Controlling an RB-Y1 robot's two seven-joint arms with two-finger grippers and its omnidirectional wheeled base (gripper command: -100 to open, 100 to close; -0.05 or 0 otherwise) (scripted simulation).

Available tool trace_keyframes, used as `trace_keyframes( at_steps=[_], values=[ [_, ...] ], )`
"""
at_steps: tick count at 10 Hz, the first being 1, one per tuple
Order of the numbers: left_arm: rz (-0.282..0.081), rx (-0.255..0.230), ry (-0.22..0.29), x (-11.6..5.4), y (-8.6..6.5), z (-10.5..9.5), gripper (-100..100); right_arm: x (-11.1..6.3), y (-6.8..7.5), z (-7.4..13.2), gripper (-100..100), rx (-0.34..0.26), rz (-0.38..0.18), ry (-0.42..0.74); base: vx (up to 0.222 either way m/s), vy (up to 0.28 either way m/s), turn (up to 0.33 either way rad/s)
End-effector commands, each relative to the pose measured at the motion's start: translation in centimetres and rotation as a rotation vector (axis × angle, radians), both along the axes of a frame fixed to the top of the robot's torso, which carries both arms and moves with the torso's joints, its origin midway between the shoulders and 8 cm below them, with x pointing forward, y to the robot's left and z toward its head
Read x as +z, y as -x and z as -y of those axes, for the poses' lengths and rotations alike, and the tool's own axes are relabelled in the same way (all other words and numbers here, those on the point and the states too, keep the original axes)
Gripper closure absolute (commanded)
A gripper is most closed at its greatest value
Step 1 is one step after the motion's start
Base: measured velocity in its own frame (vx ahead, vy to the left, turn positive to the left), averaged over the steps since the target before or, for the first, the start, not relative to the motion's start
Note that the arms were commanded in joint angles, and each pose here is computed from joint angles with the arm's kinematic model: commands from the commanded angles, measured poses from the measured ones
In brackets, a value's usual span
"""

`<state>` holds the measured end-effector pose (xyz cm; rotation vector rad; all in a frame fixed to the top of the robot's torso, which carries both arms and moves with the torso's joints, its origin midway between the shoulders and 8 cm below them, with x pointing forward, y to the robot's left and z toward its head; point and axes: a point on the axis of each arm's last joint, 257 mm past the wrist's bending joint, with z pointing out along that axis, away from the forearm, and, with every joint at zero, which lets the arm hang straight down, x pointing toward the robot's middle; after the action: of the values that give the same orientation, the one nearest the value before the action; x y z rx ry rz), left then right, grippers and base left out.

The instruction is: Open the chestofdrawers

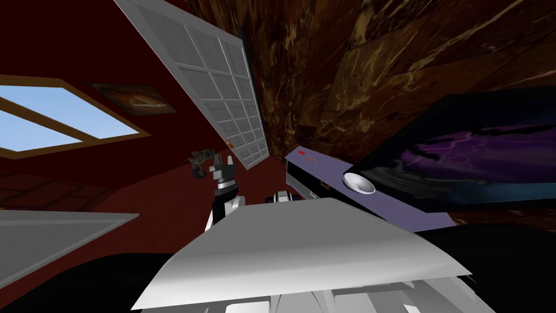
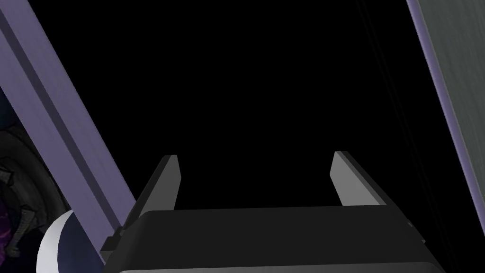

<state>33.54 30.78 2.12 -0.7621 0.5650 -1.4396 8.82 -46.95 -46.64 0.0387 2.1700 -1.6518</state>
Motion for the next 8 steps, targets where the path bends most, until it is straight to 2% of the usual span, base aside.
trace_keyframes(
  at_steps=[1,2,3,4,5,8],
  values=[
    [0.000,0.000,0.000,0.0,0.0,0.0,0,1.4,0.5,0.2,-100,0.018,-0.036,0.094,0.028,0.009,0.068],
    [0.000,0.000,0.000,0.0,0.0,0.0,0,2.0,0.3,-0.1,-100,0.050,-0.064,0.146,0.027,0.016,0.111],
    [0.000,0.000,0.000,0.0,0.0,0.0,0,2.4,0.5,0.0,-100,0.042,-0.061,0.160,0.024,0.012,0.088],
    [0.000,0.000,0.000,0.0,0.0,0.0,0,3.0,0.4,-0.3,-100,0.071,-0.083,0.212,0.029,0.016,0.158],
    [0.000,0.000,0.000,0.0,0.0,0.0,0,3.2,0.5,-0.3,-100,0.066,-0.081,0.220,0.025,0.012,0.051],
    [0.000,0.000,0.000,0.0,0.0,0.0,0,4.8,0.1,-0.9,-100,0.113,-0.110,0.326,0.026,0.016,0.086]
  ],
)
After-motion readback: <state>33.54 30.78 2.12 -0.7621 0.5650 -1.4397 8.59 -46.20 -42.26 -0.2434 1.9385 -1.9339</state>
